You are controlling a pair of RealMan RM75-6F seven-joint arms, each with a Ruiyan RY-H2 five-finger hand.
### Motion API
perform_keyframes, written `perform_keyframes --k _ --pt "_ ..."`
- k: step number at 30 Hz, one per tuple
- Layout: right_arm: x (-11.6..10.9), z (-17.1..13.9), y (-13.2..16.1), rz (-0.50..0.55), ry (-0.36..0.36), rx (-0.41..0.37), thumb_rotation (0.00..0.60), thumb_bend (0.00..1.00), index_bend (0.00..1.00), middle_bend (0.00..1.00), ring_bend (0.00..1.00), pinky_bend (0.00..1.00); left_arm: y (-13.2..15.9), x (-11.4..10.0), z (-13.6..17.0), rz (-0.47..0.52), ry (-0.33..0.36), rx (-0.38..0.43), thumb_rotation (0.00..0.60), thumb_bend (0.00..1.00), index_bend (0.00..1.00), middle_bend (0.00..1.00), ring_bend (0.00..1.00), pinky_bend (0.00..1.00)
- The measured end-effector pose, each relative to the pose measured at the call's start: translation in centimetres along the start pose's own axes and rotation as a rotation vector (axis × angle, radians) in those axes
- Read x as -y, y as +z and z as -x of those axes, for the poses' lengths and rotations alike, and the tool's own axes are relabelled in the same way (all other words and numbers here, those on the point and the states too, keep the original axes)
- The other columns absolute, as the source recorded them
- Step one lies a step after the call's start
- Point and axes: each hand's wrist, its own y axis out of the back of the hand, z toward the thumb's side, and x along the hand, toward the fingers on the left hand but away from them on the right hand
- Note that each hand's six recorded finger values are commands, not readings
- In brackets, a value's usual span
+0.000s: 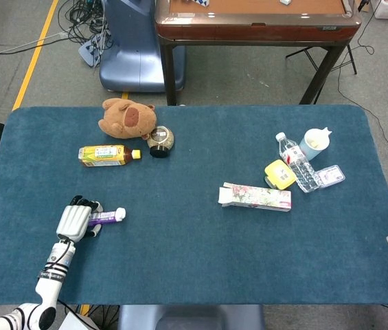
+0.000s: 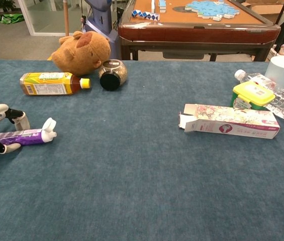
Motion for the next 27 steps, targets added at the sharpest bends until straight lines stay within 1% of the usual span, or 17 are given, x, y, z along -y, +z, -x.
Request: perform_keyframes --k 4,8,14,17,19,23,26,27 --pt "0.0 0.0 0.0 -0.003 0.001 0.0 0.6 0.0 0.13 0.22 0.13 0.19 -0.1 -0.1 -0.2 0.017 0.007 0.003 0.6 0.37 0.5 0.51 0.34 0.11" --pt "-0.1 0.0 0.2 -0.001 -0.001 -0.004 0.6 0.0 0.13 0.22 0.13 0.19 -0.3 -0.2 -0.4 0.05 0.004 0.005 0.6 0.4 0.54 0.56 0.38 0.13" --pt "-0.1 0.2 0.6 -0.006 0.005 -0.019 0.6 0.0 0.13 0.22 0.13 0.19 -0.4 -0.7 -0.7 0.102 0.014 0.017 0.6 0.41 0.57 0.6 0.41 0.16" --pt "-0.2 0.5 1.2 -0.008 0.008 -0.043 0.6 0.0 0.13 0.22 0.13 0.19 -0.3 -1.2 -0.9 0.137 0.023 0.031 0.6 0.43 0.58 0.61 0.42 0.17" --pt "-0.2 0.8 1.9 -0.008 0.013 -0.066 0.6 0.0 0.13 0.22 0.13 0.19 -0.1 -1.7 -1.0 0.158 0.034 0.047 0.6 0.43 0.58 0.61 0.43 0.18" --pt "-0.4 1.6 4.0 -0.003 0.025 -0.133 0.6 0.0 0.13 0.22 0.13 0.19 0.9 -3.3 -1.3 0.198 0.067 0.11 0.6 0.43 0.58 0.62 0.43 0.21" --pt "-0.5 2.2 6.2 0.008 0.042 -0.204 0.6 0.0 0.13 0.22 0.13 0.19 2.1 -4.5 -1.3 0.223 0.083 0.168 0.6 0.43 0.59 0.63 0.44 0.22" --pt "-0.5 2.5 7.2 0.013 0.05 -0.239 0.6 0.0 0.13 0.22 0.13 0.19 2.5 -4.8 -1.3 0.228 0.086 0.185 0.6 0.43 0.59 0.63 0.44 0.22"
